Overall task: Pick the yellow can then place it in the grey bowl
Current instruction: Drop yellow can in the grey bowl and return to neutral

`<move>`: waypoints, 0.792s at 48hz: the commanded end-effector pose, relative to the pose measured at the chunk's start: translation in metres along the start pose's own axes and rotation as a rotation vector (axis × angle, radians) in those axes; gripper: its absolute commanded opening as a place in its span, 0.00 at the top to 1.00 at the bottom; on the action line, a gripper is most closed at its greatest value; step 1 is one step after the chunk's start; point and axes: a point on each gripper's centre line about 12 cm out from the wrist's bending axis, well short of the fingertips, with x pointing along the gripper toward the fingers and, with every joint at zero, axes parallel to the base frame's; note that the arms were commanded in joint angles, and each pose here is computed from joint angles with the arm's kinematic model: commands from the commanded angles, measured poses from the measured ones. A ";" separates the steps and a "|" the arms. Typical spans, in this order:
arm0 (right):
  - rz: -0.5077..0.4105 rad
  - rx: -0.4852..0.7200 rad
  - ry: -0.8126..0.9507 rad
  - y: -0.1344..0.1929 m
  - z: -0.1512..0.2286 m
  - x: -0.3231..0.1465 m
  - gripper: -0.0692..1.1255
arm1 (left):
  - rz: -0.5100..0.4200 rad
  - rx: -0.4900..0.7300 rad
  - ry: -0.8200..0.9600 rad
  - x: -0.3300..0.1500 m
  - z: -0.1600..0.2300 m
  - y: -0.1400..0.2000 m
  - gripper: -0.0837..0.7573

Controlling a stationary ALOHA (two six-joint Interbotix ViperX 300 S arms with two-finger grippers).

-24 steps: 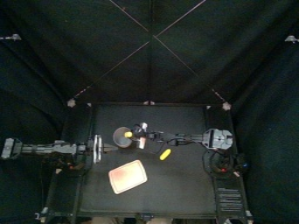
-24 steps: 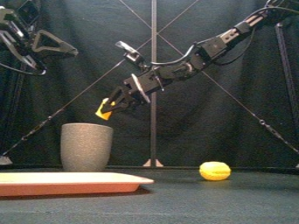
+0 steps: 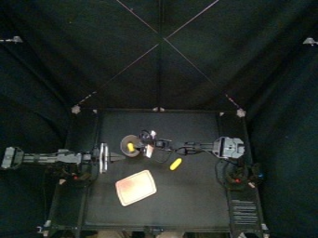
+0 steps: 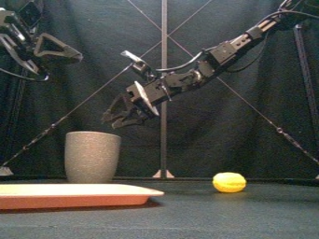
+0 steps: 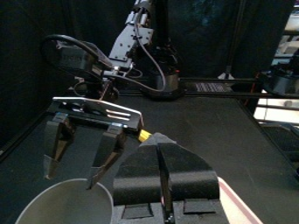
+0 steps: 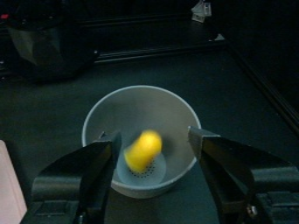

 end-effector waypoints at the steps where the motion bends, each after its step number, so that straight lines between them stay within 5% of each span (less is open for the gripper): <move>1: -0.003 0.000 -0.070 -0.002 0.026 -0.011 0.15 | 0.008 0.001 -0.014 0.002 0.005 0.002 0.93; 38: 0.130 0.036 -0.345 0.045 -0.004 -0.221 0.15 | 0.014 0.004 -0.006 0.001 0.001 0.003 0.93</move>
